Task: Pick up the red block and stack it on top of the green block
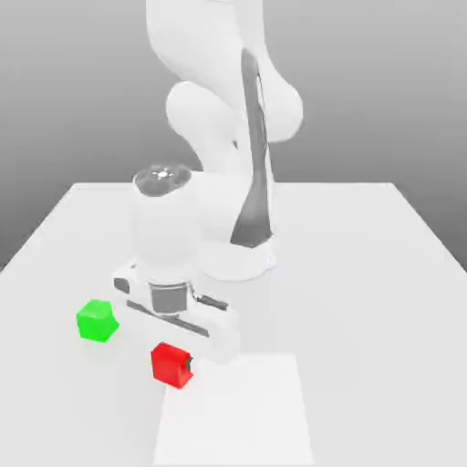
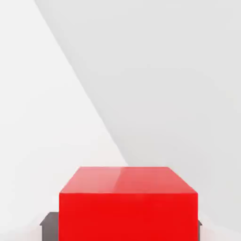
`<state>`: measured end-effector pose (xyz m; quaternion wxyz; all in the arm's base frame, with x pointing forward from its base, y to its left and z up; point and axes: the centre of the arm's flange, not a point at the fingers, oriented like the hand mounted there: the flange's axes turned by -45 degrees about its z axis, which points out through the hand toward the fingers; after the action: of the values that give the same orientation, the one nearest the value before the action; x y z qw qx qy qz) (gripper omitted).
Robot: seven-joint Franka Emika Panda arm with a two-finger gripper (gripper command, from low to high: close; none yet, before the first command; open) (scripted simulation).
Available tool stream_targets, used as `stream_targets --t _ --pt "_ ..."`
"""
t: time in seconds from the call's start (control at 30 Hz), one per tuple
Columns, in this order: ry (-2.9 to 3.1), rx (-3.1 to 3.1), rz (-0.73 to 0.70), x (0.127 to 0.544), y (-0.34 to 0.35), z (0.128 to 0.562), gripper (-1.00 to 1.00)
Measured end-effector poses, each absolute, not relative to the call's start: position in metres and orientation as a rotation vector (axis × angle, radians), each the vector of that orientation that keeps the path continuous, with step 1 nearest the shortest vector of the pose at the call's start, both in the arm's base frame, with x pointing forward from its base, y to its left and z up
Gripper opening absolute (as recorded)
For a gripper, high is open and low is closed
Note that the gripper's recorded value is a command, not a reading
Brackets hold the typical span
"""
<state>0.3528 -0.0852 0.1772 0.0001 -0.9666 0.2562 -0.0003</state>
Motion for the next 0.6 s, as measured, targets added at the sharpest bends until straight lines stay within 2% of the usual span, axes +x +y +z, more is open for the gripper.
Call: stream_targets --t 0.1,0.2,0.43,0.6 --pt "0.814 -3.035 -0.001 0.351 -0.086 0.203 -1.00" --pt "1.138 -2.936 -0.002 0.329 -0.131 0.219 -1.00" --pt "1.957 -2.463 -0.003 0.244 -0.224 0.244 -1.00" --pt "2.080 -2.350 -0.002 0.229 -0.238 0.215 -1.00"
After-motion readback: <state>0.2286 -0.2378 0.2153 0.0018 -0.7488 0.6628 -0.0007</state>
